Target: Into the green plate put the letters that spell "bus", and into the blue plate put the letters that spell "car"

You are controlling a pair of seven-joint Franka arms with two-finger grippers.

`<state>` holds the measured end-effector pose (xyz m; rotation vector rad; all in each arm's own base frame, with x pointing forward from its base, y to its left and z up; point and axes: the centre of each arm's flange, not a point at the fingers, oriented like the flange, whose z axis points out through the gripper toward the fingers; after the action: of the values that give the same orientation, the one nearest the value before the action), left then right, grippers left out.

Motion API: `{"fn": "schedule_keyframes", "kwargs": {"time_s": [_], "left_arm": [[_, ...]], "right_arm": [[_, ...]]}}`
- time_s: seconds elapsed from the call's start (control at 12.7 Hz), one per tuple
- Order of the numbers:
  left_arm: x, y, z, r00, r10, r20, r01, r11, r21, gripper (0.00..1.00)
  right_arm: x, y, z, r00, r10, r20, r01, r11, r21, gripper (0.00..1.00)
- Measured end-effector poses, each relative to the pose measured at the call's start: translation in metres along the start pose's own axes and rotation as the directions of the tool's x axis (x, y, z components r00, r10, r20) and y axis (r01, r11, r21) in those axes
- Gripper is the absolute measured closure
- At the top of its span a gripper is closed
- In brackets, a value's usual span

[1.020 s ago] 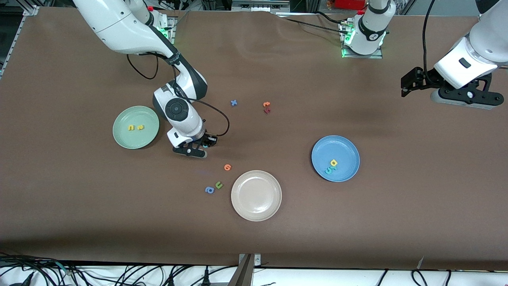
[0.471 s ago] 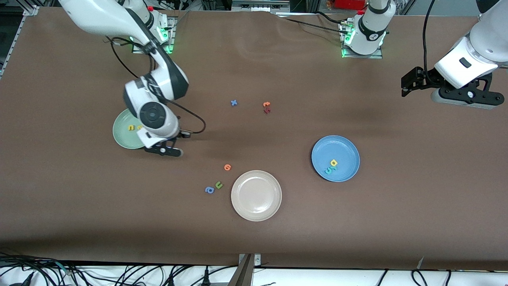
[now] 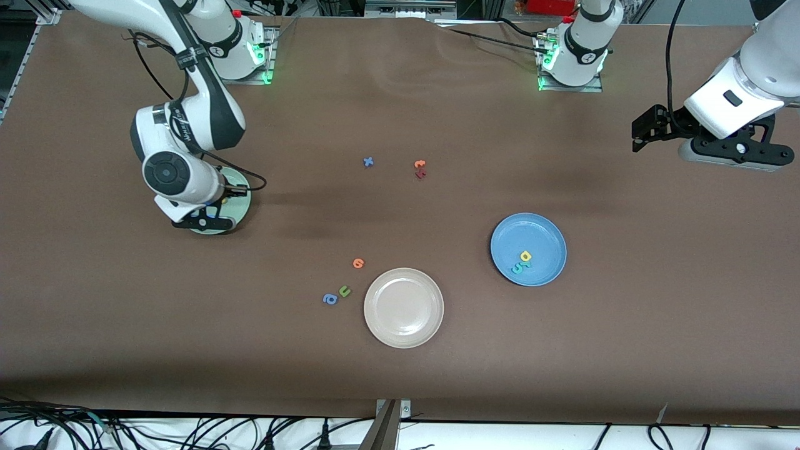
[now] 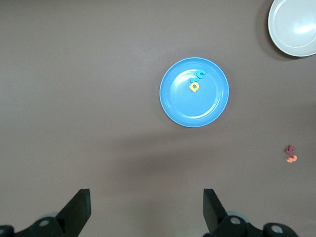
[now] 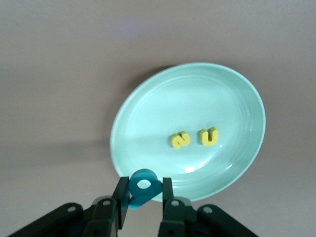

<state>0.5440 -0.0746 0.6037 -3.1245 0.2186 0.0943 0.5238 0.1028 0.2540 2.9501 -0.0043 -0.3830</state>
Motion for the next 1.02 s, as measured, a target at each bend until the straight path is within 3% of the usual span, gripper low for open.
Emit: {"fn": "schedule_keyframes", "kwargs": {"time_s": [0.16,0.39,0.47,0.86,1.02], "left_arm": [[0.000,0.000,0.000,1.000,0.000,0.000,0.000,1.000,0.000,0.00],[0.000,0.000,0.000,1.000,0.000,0.000,0.000,1.000,0.000,0.00],[0.000,0.000,0.000,1.000,0.000,0.000,0.000,1.000,0.000,0.00],[0.000,0.000,0.000,1.000,0.000,0.001,0.000,1.000,0.000,0.00],[0.000,0.000,0.000,1.000,0.000,0.001,0.000,1.000,0.000,0.00]], "right_arm": [[-0.017,0.004,0.042,0.999,-0.013,-0.033,0.014,1.000,0.021,0.69],[-0.025,0.013,0.060,0.999,-0.035,-0.031,0.036,0.999,0.025,0.69],[-0.025,0.015,0.060,0.999,-0.035,-0.032,0.036,0.999,0.025,0.62],[-0.022,0.019,0.034,0.998,-0.027,-0.055,0.028,0.999,0.026,0.07],[-0.019,0.028,-0.019,1.000,-0.003,-0.023,0.004,1.000,0.025,0.01]]}}
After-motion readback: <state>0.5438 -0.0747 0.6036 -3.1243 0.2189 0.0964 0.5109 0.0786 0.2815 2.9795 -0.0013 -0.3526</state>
